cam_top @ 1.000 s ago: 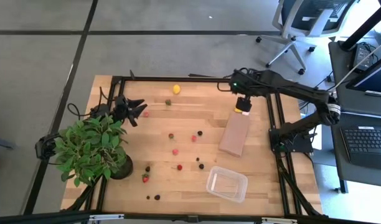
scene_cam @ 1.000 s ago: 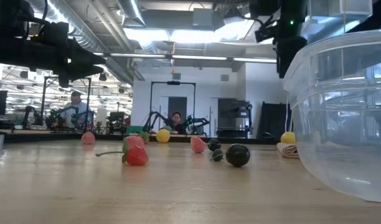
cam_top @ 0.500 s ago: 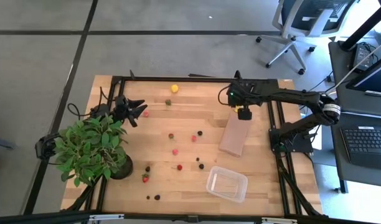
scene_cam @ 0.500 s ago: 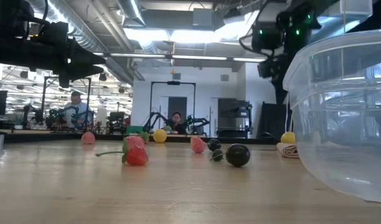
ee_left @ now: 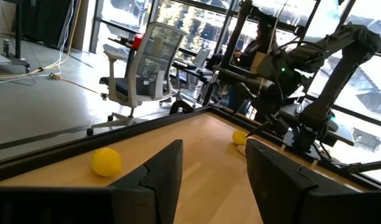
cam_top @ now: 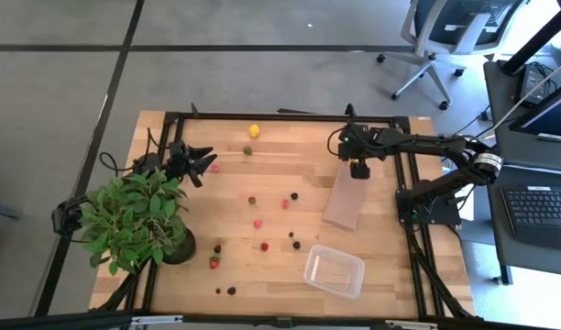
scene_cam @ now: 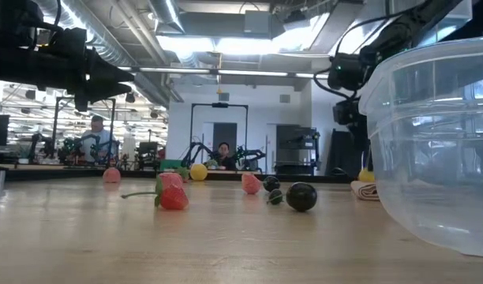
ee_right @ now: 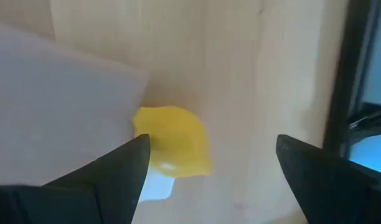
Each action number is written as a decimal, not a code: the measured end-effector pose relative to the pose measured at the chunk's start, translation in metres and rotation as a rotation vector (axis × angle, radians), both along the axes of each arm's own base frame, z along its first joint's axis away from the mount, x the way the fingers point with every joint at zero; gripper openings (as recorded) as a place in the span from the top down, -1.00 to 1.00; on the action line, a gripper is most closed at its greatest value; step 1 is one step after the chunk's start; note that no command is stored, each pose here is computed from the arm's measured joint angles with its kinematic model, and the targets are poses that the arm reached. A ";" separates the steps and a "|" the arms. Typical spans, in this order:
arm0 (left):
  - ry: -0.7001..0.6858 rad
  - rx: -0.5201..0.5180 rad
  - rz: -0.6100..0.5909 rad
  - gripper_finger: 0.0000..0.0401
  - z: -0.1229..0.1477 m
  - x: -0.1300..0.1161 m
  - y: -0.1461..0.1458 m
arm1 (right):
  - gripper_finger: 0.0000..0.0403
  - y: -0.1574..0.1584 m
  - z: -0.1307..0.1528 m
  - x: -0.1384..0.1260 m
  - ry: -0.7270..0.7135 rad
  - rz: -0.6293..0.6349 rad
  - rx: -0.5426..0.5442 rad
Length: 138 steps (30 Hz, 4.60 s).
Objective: Pick and placing Produce into tupperware
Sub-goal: Put the lemon into the transparent container, then put the cherry into the transparent container
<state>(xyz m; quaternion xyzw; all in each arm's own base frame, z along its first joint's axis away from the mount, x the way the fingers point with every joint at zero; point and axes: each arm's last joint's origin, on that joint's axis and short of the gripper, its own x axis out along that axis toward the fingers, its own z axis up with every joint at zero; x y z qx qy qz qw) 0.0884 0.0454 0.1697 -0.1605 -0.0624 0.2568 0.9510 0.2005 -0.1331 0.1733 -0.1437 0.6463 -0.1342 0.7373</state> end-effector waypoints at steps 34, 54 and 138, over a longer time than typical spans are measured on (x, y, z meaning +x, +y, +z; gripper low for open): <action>0.003 0.002 0.001 0.18 0.000 0.000 0.000 | -0.47 -0.036 -0.021 -0.025 -0.123 -0.590 0.174; 0.007 0.008 0.001 0.18 0.000 0.000 0.000 | -0.36 -0.043 -0.047 -0.030 -0.060 -0.738 0.366; -0.003 -0.015 0.019 0.18 -0.001 0.000 0.000 | -0.36 -0.097 0.043 0.138 -0.653 -0.514 0.179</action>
